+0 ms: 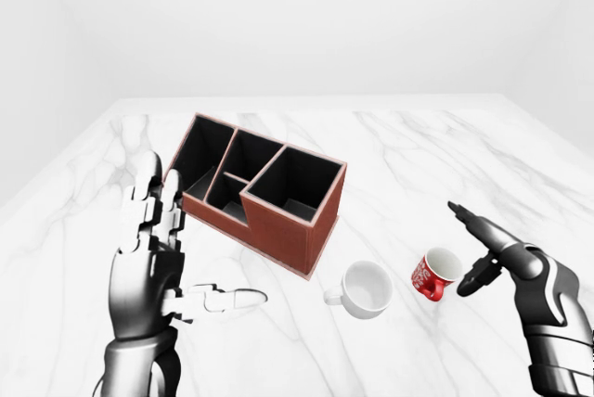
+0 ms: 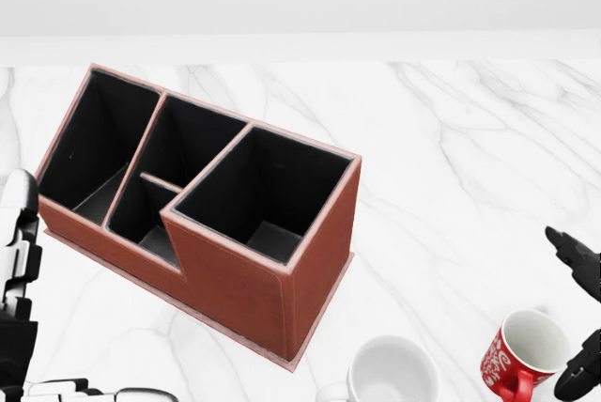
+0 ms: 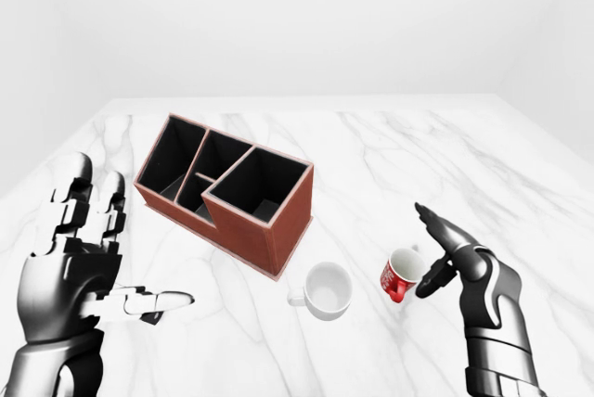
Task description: Pick up the red mug and place it to the right of the caddy.
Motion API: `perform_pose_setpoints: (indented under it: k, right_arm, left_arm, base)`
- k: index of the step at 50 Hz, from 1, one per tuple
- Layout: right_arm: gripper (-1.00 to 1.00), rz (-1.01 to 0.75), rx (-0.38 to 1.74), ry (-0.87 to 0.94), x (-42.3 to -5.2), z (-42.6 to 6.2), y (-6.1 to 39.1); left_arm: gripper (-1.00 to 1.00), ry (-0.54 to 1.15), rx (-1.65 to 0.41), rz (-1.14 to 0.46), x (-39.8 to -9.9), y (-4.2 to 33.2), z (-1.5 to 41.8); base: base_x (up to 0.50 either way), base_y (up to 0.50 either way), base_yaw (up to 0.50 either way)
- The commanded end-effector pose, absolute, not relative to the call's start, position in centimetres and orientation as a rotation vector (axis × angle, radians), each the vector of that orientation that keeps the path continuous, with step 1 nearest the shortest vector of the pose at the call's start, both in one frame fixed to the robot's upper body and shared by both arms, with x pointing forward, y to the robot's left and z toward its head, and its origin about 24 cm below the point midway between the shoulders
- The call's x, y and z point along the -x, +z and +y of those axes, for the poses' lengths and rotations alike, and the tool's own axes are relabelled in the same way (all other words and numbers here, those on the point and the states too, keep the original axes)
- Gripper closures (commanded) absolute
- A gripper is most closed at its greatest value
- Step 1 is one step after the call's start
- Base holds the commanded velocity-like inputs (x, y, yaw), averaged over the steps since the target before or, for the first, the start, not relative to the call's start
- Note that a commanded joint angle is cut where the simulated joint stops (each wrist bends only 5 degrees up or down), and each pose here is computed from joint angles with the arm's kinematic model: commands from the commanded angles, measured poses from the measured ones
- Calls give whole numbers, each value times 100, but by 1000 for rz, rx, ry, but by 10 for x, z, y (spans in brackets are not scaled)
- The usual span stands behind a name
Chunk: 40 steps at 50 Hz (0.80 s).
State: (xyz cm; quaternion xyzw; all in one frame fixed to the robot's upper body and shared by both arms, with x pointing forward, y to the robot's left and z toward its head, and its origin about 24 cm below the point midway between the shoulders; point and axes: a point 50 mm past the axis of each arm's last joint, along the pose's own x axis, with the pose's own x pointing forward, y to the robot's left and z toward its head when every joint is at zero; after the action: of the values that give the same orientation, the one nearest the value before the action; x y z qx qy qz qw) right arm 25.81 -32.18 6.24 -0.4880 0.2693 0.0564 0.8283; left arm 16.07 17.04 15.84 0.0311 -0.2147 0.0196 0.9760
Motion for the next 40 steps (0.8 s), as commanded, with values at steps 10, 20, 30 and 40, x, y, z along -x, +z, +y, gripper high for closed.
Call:
perform_pose_setpoints:
  k: [10, 20, 30, 40]
  right_arm:
    - [-99, 582, 1089, 131, -260, -316, 58]
    - [-99, 578, 1081, 131, -261, -316, 59]
    - [-99, 576, 1081, 134, -263, -313, 57]
    - [-98, 574, 1080, 145, -263, -309, 53]
  left_arm:
    - [-100, 40, -62, -427, -163, 157, 171]
    - [-100, 37, -64, -421, -162, 156, 169]
    - [-100, 40, -65, -434, -161, 158, 170]
    - [-100, 42, -64, -433, -160, 159, 171]
  base:
    - [0, 0, 0]
    - [0, 0, 0]
    - [0, 0, 0]
    - [0, 0, 0]
